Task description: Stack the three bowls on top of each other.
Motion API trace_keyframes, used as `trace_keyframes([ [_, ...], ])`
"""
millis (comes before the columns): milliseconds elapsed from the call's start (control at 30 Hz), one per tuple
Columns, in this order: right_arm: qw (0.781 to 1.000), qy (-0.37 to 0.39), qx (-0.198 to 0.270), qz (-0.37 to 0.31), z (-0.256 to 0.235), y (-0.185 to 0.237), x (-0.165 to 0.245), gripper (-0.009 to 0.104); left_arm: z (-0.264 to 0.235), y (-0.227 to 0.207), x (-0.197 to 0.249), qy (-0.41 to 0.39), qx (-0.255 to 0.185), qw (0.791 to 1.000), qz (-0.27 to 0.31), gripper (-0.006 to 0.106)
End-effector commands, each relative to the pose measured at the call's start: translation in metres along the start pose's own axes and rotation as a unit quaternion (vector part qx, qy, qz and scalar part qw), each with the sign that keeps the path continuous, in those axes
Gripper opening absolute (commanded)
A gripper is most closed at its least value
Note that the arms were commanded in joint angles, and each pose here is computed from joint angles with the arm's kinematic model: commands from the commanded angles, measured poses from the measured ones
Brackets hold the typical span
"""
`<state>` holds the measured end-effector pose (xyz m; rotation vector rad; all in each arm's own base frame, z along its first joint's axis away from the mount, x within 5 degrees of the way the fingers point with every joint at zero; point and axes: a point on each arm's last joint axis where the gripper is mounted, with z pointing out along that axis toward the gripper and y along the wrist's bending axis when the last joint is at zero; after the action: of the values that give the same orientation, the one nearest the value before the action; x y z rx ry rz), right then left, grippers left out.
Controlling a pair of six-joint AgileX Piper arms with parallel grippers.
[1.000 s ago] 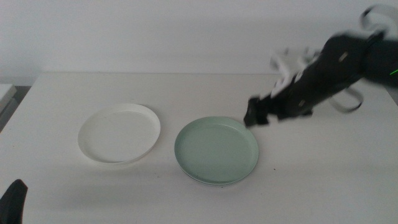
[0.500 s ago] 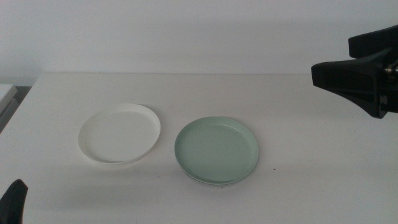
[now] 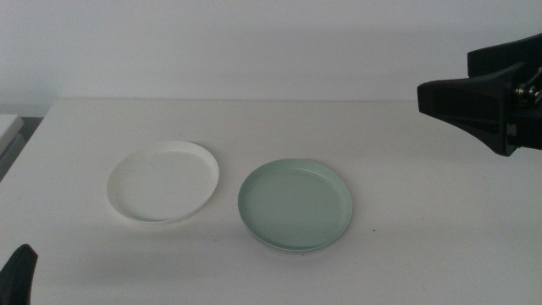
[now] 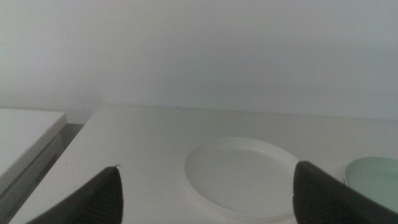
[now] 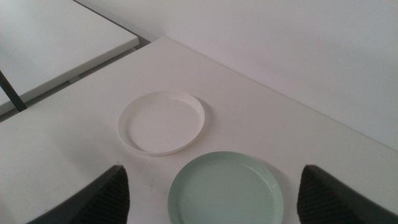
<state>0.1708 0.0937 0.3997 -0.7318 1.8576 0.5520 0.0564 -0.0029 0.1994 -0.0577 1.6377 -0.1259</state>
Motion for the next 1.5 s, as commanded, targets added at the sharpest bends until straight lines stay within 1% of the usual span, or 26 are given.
trace_keyframes([
  [0, 1.0, -0.005, 0.006, 0.001, 0.0, -0.001, -0.001, 0.091, 0.0, 0.0, -0.001, -0.008, 0.001, 1.0, -0.001, 0.094],
  [100, 1.0, -0.005, 0.006, 0.001, 0.0, -0.001, -0.001, 0.091, 0.0, 0.0, -0.001, -0.008, 0.001, 1.0, 0.0, 0.094],
  [200, 1.0, -0.005, 0.006, 0.001, 0.0, -0.001, -0.001, 0.091, 0.007, -0.006, -0.041, 0.075, -0.004, 0.997, -0.005, 0.094],
  [233, 1.0, -0.005, 0.006, 0.001, 0.0, -0.001, -0.001, 0.091, 0.012, -0.008, -0.058, 0.122, -0.006, 0.993, -0.007, 0.094],
  [333, 1.0, -0.005, 0.006, 0.001, 0.0, -0.001, -0.001, 0.091, 0.028, -0.015, -0.104, 0.249, -0.011, 0.968, 0.008, 0.094],
  [400, 1.0, -0.005, 0.006, 0.001, 0.0, -0.001, -0.001, 0.091, 0.037, -0.018, -0.124, 0.335, -0.007, 0.942, 0.031, 0.094],
  [500, 1.0, -0.005, 0.006, 0.001, 0.0, -0.001, -0.001, 0.091, 0.054, -0.02, -0.136, 0.446, -0.01, 0.894, 0.028, 0.094],
  [533, 1.0, -0.005, 0.006, 0.001, 0.0, -0.001, -0.001, 0.091, 0.061, -0.02, -0.139, 0.467, -0.011, 0.884, 0.028, 0.094],
  [567, 1.0, -0.005, 0.006, 0.001, 0.0, -0.001, -0.001, 0.091, 0.068, -0.021, -0.142, 0.477, -0.012, 0.879, 0.028, 0.094],
  [600, 1.0, -0.005, 0.006, 0.001, 0.0, -0.001, -0.001, 0.091, 0.076, -0.021, -0.144, 0.474, -0.012, 0.88, 0.028, 0.094],
  [633, 1.0, -0.005, 0.006, 0.001, 0.0, -0.001, -0.001, 0.091, 0.087, -0.022, -0.145, 0.46, -0.013, 0.888, 0.014, 0.094],
  [667, 1.0, -0.005, 0.006, 0.001, 0.0, -0.001, -0.001, 0.091, 0.095, -0.024, -0.145, 0.456, -0.01, 0.89, -0.014, 0.094],
  [733, 1.0, -0.005, 0.006, 0.001, 0.0, -0.001, -0.001, 0.091, 0.11, -0.025, -0.142, 0.454, -0.005, 0.891, -0.023, 0.094],
  [867, 1.0, -0.005, 0.005, 0.002, 0.0, -0.001, -0.001, 0.091, 0.155, -0.021, -0.131, 0.493, -0.019, 0.869, -0.014, 0.094],
  [933, 1.0, -0.005, 0.005, 0.002, 0.0, -0.001, -0.001, 0.091, 0.179, -0.02, -0.126, 0.504, -0.016, 0.863, -0.006, 0.094],
  [1000, 1.0, -0.005, 0.005, 0.002, 0.0, -0.001, -0.001, 0.091, 0.204, -0.02, -0.122, 0.503, -0.016, 0.864, -0.003, 0.094],
  [1133, 1.0, -0.005, 0.005, 0.002, 0.0, -0.001, -0.001, 0.091, 0.256, -0.017, -0.106, 0.527, -0.007, 0.85, 0.016, 0.094],
  [1233, 1.0, -0.005, 0.005, 0.002, 0.0, -0.001, -0.001, 0.091, 0.292, -0.015, -0.094, 0.543, -0.008, 0.839, 0.024, 0.094],
  [1400, 1.0, -0.005, 0.005, 0.002, 0.0, -0.001, -0.001, 0.091, 0.338, -0.002, -0.066, 0.586, -0.017, 0.81, 0.004, 0.094],
  [1467, 1.0, -0.005, 0.005, 0.002, 0.0, -0.001, -0.001, 0.091, 0.353, 0.004, -0.052, 0.604, -0.011, 0.797, -0.015, 0.094],
])
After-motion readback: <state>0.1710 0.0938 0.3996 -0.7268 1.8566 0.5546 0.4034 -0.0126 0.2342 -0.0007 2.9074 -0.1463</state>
